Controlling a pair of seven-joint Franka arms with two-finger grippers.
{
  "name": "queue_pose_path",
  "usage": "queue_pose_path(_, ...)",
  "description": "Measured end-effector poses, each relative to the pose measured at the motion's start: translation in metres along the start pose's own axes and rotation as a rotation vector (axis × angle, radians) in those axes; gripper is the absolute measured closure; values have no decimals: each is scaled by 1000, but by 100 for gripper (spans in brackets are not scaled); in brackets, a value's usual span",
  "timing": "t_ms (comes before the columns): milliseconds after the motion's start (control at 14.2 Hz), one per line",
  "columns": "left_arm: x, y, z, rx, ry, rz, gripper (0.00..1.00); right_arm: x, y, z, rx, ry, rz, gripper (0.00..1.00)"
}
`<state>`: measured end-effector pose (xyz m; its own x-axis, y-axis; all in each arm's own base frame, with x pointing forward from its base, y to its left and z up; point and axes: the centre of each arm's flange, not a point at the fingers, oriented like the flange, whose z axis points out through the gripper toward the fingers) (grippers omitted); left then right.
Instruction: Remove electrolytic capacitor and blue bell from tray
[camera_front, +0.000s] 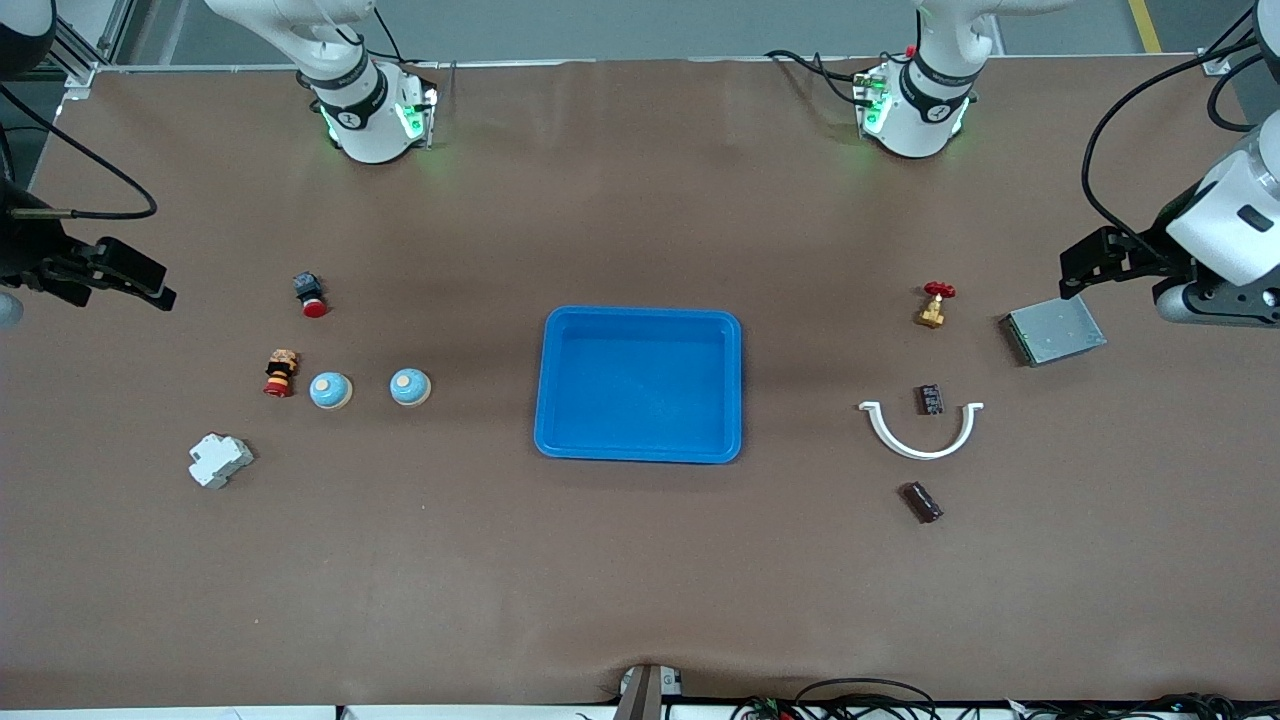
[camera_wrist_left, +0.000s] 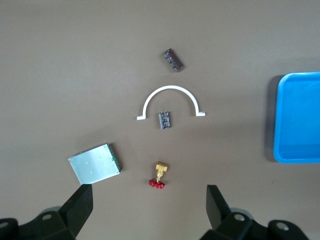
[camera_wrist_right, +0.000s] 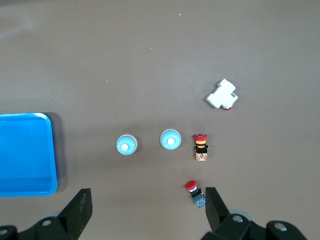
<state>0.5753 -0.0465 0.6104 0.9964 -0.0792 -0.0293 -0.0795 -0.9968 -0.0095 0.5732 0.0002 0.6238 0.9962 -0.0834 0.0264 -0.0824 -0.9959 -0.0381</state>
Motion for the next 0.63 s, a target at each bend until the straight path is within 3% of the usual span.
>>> queue_pose_path(634, -23, -5, 0, -2, -1, -26, 0, 0, 0, 0, 0, 0, 0, 0)
